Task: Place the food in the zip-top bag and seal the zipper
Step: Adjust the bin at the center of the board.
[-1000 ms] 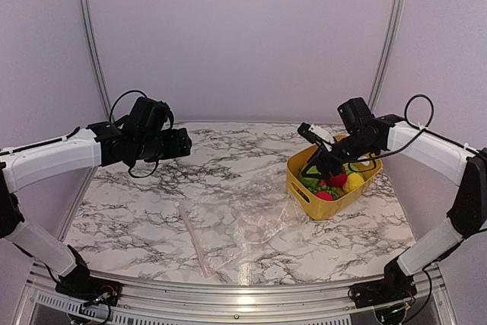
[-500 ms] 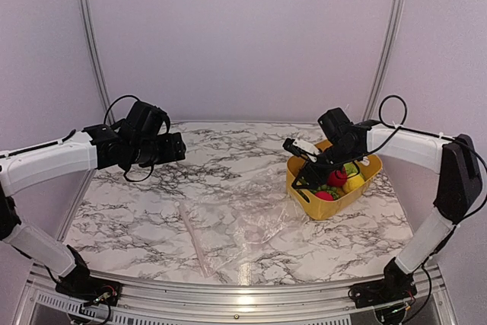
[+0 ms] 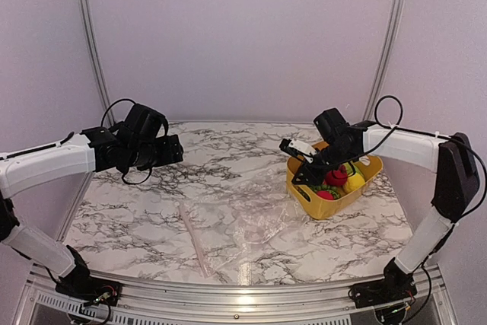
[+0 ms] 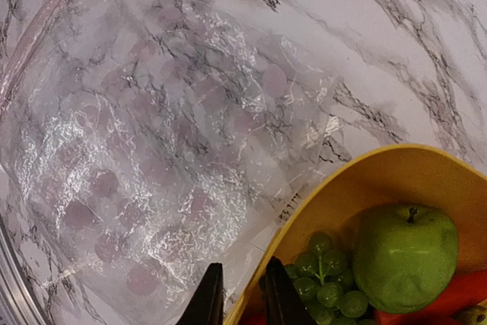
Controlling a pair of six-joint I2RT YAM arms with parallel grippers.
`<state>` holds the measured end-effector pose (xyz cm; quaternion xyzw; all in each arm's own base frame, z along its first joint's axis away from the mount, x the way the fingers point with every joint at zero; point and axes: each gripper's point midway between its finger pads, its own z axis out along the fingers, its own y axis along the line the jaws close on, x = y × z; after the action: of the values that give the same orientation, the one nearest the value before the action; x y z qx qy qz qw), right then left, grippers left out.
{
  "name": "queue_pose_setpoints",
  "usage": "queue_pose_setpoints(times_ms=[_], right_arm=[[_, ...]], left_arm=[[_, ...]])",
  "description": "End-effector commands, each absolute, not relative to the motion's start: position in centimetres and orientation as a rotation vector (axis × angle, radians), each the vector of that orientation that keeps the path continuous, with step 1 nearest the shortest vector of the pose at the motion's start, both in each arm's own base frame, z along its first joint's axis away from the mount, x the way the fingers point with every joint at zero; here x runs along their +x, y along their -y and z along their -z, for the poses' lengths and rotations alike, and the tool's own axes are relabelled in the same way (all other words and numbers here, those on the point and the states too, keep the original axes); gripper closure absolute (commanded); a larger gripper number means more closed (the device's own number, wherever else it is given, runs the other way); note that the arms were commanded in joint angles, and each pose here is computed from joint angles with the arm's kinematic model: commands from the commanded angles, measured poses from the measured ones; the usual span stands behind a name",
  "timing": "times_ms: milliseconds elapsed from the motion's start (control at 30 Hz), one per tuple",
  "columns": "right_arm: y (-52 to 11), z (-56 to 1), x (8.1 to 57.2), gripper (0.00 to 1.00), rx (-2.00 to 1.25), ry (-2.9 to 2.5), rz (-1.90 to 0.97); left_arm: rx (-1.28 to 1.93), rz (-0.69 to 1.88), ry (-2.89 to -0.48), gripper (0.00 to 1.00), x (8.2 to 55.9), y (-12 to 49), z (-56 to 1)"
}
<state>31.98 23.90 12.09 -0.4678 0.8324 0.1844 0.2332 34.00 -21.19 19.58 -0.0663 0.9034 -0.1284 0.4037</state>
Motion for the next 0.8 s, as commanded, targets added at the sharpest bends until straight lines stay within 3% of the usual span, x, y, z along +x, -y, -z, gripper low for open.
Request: queue_pose_setpoints(times_ms=[0, 333, 767], right_arm=[[-23.3, -12.7, 31.9, 0.87, -1.379, -2.223, -0.421], [-20.9, -12.6, 26.7, 0.99, -1.585, -2.164, -0.413], [-17.9, -11.0, 22.1, 1.00, -1.812, -2.080, -0.351]], left_arm=[[-0.172, 0.293, -2.311, 0.16, 33.3, 20.5, -18.8], [-0.129, 0.262, -2.351, 0.16, 33.4, 20.9, -17.3], [-0.095, 0.236, -2.418, 0.16, 32.3, 20.5, -15.1]])
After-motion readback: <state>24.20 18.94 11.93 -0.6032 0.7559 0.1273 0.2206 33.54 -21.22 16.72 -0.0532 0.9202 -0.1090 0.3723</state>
